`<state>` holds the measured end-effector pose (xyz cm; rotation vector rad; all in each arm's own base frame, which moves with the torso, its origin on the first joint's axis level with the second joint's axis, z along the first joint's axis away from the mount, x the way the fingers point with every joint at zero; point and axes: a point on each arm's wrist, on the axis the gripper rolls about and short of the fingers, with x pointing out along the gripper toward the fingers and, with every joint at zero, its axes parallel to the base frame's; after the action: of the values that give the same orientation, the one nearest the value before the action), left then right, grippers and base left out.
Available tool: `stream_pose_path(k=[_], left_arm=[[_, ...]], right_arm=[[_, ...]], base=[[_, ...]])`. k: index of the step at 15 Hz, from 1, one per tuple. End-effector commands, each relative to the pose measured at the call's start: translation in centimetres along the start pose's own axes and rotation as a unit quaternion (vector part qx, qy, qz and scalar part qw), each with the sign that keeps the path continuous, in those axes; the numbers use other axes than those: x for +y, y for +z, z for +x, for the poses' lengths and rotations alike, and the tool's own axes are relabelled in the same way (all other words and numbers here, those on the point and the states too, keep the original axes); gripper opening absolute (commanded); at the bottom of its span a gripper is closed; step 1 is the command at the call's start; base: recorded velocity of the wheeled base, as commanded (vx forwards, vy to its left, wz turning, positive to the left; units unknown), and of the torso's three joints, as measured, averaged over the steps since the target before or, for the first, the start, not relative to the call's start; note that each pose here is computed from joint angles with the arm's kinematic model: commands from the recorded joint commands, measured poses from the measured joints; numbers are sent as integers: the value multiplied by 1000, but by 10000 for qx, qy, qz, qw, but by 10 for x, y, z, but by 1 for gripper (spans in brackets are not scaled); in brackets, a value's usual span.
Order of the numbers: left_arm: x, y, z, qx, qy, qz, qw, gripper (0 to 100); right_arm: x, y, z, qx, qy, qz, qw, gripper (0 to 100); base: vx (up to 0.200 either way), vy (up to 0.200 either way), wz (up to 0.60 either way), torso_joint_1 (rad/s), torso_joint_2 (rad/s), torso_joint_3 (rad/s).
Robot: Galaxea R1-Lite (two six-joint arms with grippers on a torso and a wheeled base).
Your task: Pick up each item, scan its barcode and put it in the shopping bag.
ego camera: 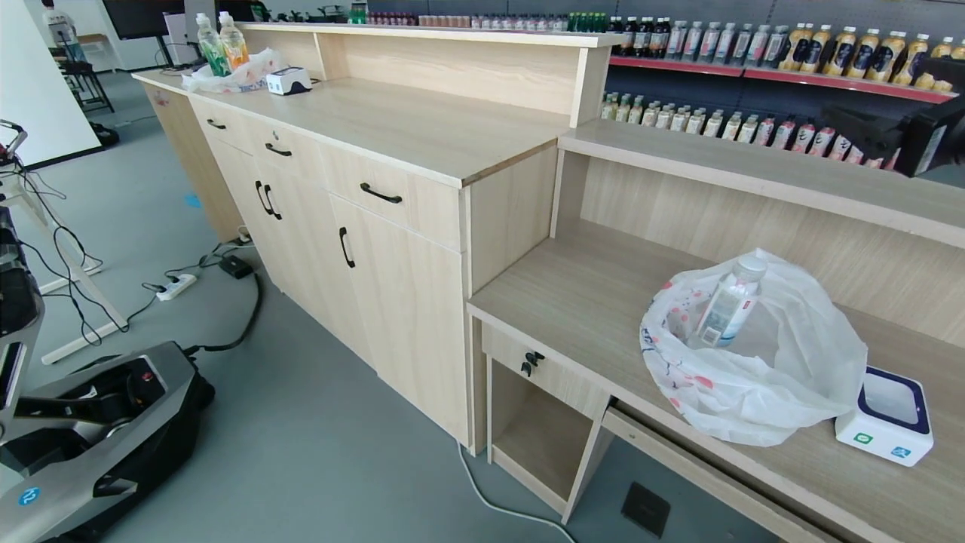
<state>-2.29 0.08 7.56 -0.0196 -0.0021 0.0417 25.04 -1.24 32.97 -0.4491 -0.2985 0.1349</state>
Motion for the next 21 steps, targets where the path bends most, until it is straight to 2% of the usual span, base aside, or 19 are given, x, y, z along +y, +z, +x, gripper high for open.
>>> stream_pose_path(k=[1, 4, 6, 13, 18, 19, 21], left_arm=[[0, 0, 0, 8, 6, -1, 10000, 100], [0, 0, 0, 1, -1, -9, 10000, 100], [0, 0, 0, 1, 6, -2, 10000, 100], [0, 0, 0, 1, -1, -2, 10000, 100], [0, 0, 0, 1, 6, -2, 10000, 100], [0, 0, 0, 1, -1, -2, 10000, 100], [0, 0, 0, 1, -1, -2, 10000, 100]], right_arm=[[0, -3, 0, 60, -34, 7, 10000, 100], [-4, -10, -3, 254, -238, 5, 9994, 100], [-10, -25, -12, 523, -389, -34, 9979, 100], [-17, -33, -14, 674, -528, -59, 9963, 100], [-17, -33, -12, 626, -543, -186, 9964, 100], [-18, -35, -12, 785, -757, -177, 9939, 100], [-16, -48, -15, 1401, -1376, -99, 9805, 100]], base=[[0, 0, 0, 36, -61, -41], [0, 0, 0, 132, -303, -178], [0, 0, 0, 183, -449, -237], [0, 0, 0, 160, -353, -193], [0, 0, -600, 14, -20, -11], [0, 0, -600, 7, 2, -2], [0, 0, -600, 5, 0, 2]])
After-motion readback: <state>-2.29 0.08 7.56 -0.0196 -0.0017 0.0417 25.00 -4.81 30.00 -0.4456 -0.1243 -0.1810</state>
